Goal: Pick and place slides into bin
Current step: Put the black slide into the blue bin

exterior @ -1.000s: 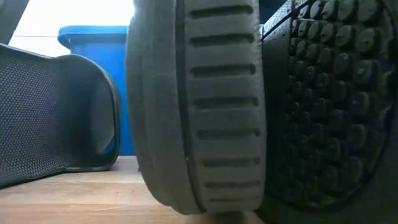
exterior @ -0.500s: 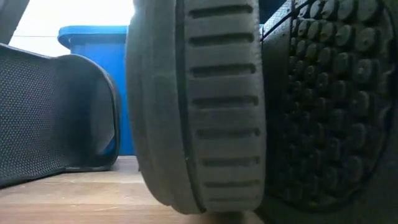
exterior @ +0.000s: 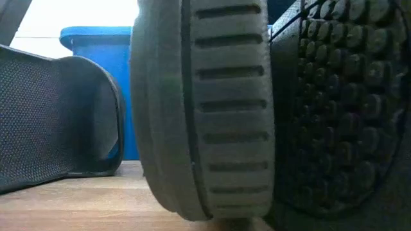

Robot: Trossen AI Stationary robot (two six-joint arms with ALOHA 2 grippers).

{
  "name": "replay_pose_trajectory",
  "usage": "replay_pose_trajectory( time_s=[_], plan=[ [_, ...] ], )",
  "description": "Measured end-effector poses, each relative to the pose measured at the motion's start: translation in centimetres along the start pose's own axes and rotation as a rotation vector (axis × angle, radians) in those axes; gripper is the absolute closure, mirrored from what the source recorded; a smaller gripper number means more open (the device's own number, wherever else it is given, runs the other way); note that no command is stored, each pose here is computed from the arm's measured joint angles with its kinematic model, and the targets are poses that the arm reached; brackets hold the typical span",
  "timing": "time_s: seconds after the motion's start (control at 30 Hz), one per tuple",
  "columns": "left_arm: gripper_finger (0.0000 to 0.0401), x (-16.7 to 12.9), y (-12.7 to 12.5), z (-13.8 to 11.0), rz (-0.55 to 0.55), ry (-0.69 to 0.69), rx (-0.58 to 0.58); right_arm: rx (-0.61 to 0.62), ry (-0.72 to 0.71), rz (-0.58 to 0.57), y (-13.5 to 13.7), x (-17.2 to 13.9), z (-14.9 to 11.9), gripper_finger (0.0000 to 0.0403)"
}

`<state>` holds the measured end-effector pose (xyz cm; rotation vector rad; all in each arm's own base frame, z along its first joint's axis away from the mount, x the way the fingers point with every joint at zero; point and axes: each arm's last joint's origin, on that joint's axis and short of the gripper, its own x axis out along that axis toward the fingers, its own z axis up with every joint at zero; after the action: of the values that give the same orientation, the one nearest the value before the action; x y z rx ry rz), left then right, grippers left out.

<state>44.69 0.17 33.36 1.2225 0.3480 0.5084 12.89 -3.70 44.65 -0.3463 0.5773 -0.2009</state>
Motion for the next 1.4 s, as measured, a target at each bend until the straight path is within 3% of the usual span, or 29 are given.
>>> replay_pose_trajectory(
  time_s=[0.27,0.5,0.9,1.1,1.27,1.4],
  plan=[
    [0.0346,0.0,0.1,0.0,0.002,0.0,0.055,-0.079,0.099,-0.052,0.4,2.9,0.9,0.016],
    [0.0346,0.0,0.0,0.0,0.0,-0.003,0.051,-0.102,0.08,-0.073,0.7,5.0,2.0,0.0154],
    [0.0346,0.0,0.0,0.0,0.0,-0.003,0.053,-0.346,0.15,-0.078,1.8,8.1,3.5,0.017],
    [0.0346,0.0,-0.1,0.0,-0.002,0.001,0.058,-0.396,0.274,-0.207,1.6,9.8,3.4,0.0181],
    [0.0346,0.0,-0.1,-0.1,-0.003,0.002,0.059,-0.396,0.29,-0.228,1.6,10.0,3.4,0.022],
    [0.0342,0.0,-0.1,-0.1,-0.002,-0.001,0.057,-0.36,0.284,-0.235,1.6,9.9,3.4,0.03]
  ],
)
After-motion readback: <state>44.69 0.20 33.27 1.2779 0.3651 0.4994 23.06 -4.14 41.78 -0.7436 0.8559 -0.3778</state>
